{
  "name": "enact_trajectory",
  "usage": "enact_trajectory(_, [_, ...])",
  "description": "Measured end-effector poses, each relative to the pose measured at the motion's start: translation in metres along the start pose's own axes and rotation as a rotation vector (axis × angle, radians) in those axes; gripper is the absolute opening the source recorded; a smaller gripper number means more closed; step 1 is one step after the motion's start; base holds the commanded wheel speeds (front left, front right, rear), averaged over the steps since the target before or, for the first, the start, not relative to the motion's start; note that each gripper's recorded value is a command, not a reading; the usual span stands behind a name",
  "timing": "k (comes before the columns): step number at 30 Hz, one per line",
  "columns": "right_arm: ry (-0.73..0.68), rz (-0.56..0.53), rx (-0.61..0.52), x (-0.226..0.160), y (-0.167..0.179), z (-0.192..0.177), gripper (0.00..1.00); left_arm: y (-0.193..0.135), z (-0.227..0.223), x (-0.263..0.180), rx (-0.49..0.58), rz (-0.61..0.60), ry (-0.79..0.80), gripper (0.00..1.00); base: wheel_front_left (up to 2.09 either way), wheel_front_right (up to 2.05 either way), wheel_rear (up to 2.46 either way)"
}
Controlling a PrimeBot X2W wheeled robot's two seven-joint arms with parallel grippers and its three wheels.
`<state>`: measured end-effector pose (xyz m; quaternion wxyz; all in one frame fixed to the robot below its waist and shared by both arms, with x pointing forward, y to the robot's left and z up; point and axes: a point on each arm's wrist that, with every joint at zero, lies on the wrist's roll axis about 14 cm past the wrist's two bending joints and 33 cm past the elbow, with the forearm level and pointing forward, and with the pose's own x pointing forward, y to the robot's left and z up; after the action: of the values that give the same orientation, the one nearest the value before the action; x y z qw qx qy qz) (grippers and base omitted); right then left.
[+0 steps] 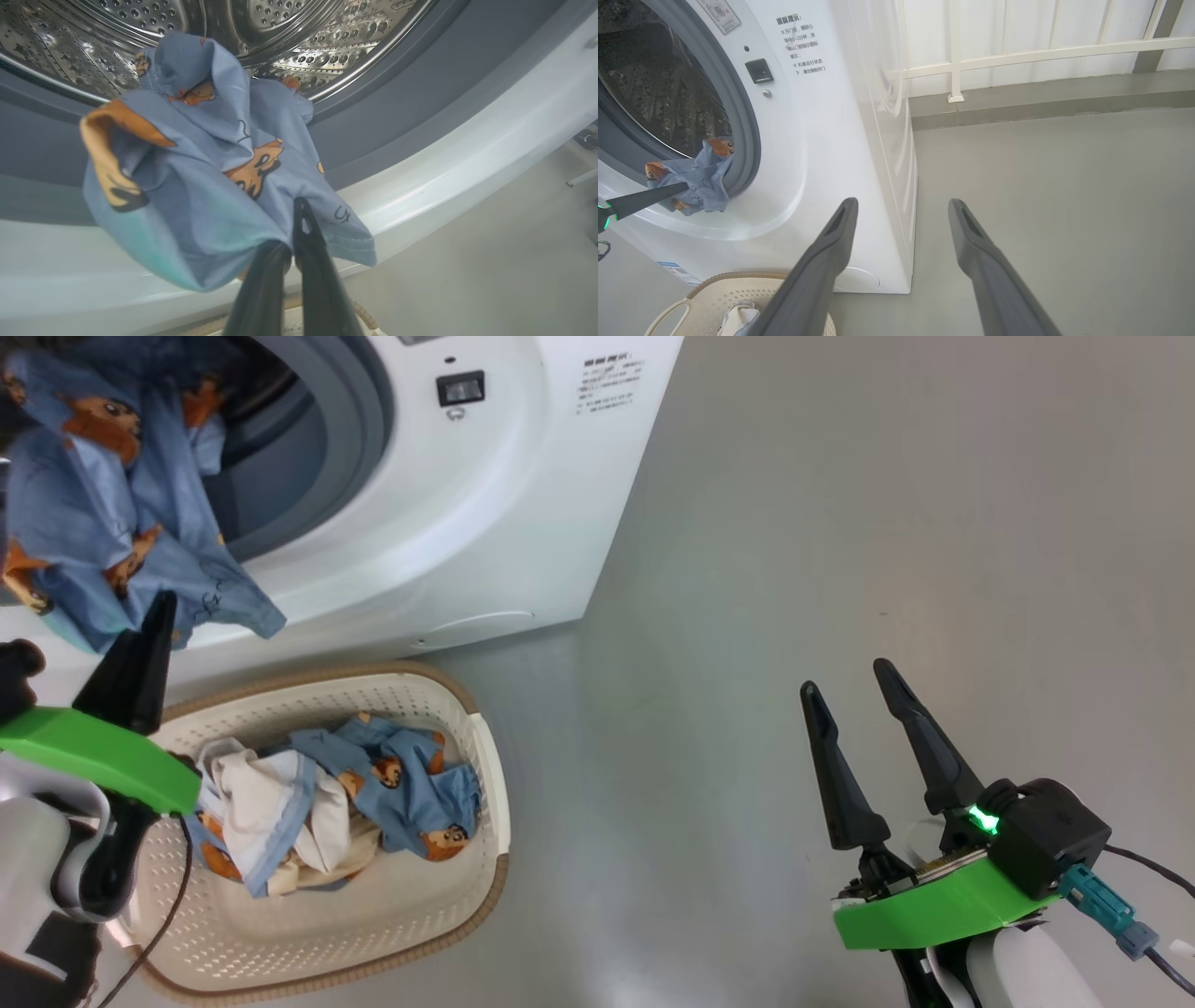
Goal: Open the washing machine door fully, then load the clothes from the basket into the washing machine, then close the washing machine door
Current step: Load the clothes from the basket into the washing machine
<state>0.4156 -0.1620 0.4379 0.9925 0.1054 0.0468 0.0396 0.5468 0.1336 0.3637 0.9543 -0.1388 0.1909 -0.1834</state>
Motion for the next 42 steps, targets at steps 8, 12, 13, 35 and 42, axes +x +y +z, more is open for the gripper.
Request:
enact_trajectory(8, [-0.009, 0.017, 0.011, -0.002, 0.007, 0.004, 1.00, -0.002, 0.029, -0.005, 0.035, -0.014, -0.061, 0.00, 0.00, 0.00, 0.00])
enact_trajectory(12, [-0.006, 0.013, 0.010, -0.002, 0.005, 0.003, 1.00, 0.002, 0.036, 0.006, 0.057, -0.018, -0.069, 0.00, 0.00, 0.00, 0.00])
enact_trajectory(13, [-0.006, 0.011, 0.009, -0.002, 0.005, 0.002, 1.00, 0.003, 0.040, 0.011, 0.067, -0.022, -0.074, 0.00, 0.00, 0.00, 0.00])
enact_trajectory(35, [0.063, -0.113, 0.027, -0.017, -0.025, -0.016, 1.00, 0.026, 0.077, 0.139, 0.118, -0.033, -0.026, 0.00, 0.00, 0.00, 0.00])
enact_trajectory(42, [0.083, -0.152, 0.017, -0.026, -0.034, -0.019, 1.00, 0.034, 0.054, 0.157, 0.119, 0.014, 0.140, 1.00, 0.00, 0.00, 0.00])
